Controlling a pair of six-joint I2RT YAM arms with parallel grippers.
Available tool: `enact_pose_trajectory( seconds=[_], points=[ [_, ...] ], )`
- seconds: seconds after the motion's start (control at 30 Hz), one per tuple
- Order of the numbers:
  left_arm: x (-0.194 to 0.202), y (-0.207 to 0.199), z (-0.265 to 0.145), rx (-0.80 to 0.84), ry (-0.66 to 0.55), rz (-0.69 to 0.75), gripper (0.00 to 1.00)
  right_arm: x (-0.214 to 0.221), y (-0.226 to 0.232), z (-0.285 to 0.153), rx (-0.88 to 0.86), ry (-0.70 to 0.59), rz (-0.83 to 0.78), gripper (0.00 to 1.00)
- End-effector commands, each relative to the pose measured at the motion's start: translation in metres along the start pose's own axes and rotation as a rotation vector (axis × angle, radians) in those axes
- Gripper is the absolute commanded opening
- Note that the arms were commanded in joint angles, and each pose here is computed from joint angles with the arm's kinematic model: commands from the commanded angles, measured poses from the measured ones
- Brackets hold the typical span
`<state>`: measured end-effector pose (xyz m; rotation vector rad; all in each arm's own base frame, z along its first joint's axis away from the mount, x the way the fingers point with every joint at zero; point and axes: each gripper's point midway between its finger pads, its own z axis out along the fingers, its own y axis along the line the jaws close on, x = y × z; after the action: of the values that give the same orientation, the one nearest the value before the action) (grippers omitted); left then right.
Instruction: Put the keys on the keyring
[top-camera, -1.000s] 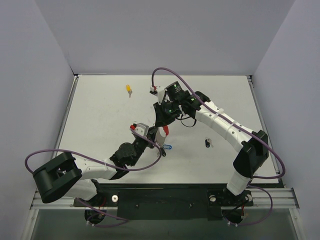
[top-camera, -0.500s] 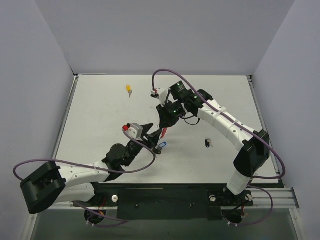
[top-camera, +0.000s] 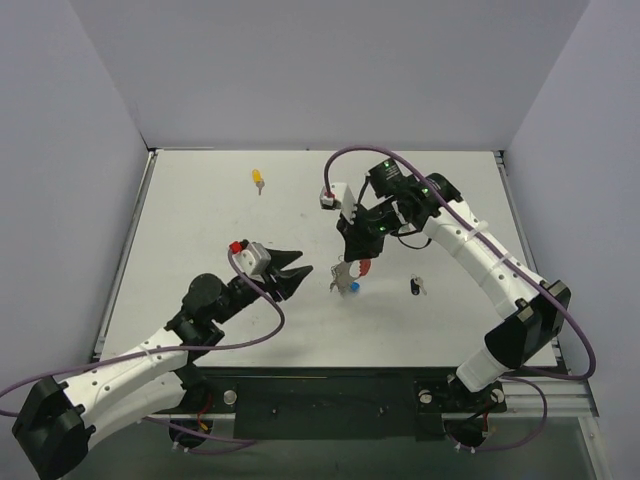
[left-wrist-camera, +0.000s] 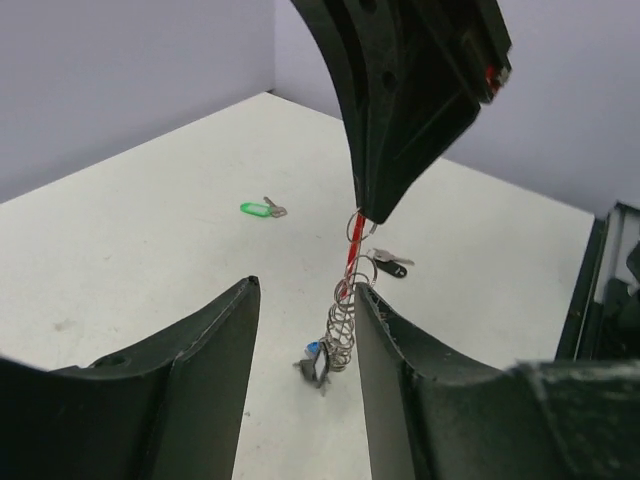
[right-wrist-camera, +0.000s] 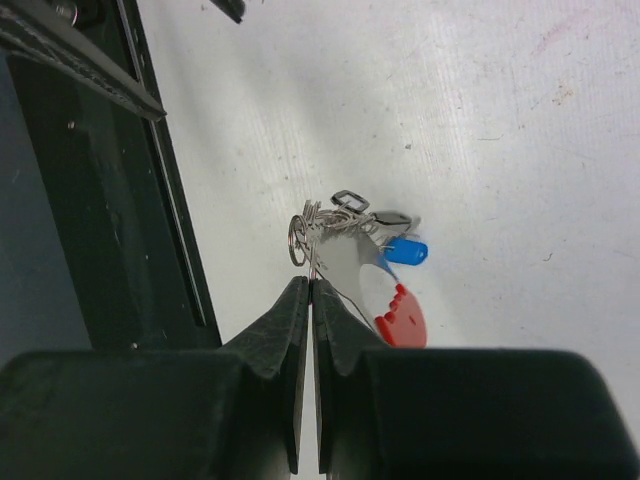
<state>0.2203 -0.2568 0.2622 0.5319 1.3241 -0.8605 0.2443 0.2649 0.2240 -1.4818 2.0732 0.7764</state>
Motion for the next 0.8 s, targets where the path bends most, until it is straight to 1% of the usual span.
enact_pose_trajectory(
  seconds=[0.0, 0.07, 0.1, 0.23, 0.27, 0.33, 0.37, 0.47, 0.63, 0.77],
  points=[
    [-0.004, -0.035, -0.001, 0.247, 0.072, 0.131, 0.52, 0.004, 0.031, -0.032, -0.097, 0.013, -0.225, 0.0],
    [-0.004, -0.045, -0.002, 0.332, 0.07, 0.176, 0.53, 0.011, 0.037, -0.036, -0.133, 0.028, -0.318, 0.0],
    [-0.003, -0.054, -0.003, 0.39, 0.072, 0.183, 0.53, 0.017, 0.043, -0.037, -0.155, 0.047, -0.324, 0.0],
    [-0.001, -0.067, 0.004, 0.473, 0.063, 0.114, 0.53, 0.026, 0.053, -0.037, -0.203, 0.064, -0.378, 0.0],
    [-0.005, -0.07, 0.007, 0.491, 0.042, 0.096, 0.52, 0.026, 0.055, -0.036, -0.212, 0.065, -0.387, 0.0],
    [-0.006, -0.074, 0.013, 0.508, 0.021, 0.059, 0.52, 0.026, 0.057, -0.035, -0.221, 0.065, -0.391, 0.0],
    [-0.009, -0.076, 0.015, 0.52, 0.007, 0.051, 0.48, 0.026, 0.058, -0.033, -0.231, 0.065, -0.391, 0.0],
    [-0.007, -0.078, 0.026, 0.538, 0.004, -0.007, 0.41, 0.025, 0.061, -0.032, -0.245, 0.06, -0.396, 0.0],
    [-0.008, -0.081, 0.032, 0.55, -0.027, -0.058, 0.4, 0.024, 0.064, -0.03, -0.258, 0.056, -0.398, 0.0],
    [-0.004, -0.082, 0.037, 0.553, -0.022, -0.065, 0.4, 0.023, 0.064, -0.029, -0.267, 0.053, -0.39, 0.0]
  ],
)
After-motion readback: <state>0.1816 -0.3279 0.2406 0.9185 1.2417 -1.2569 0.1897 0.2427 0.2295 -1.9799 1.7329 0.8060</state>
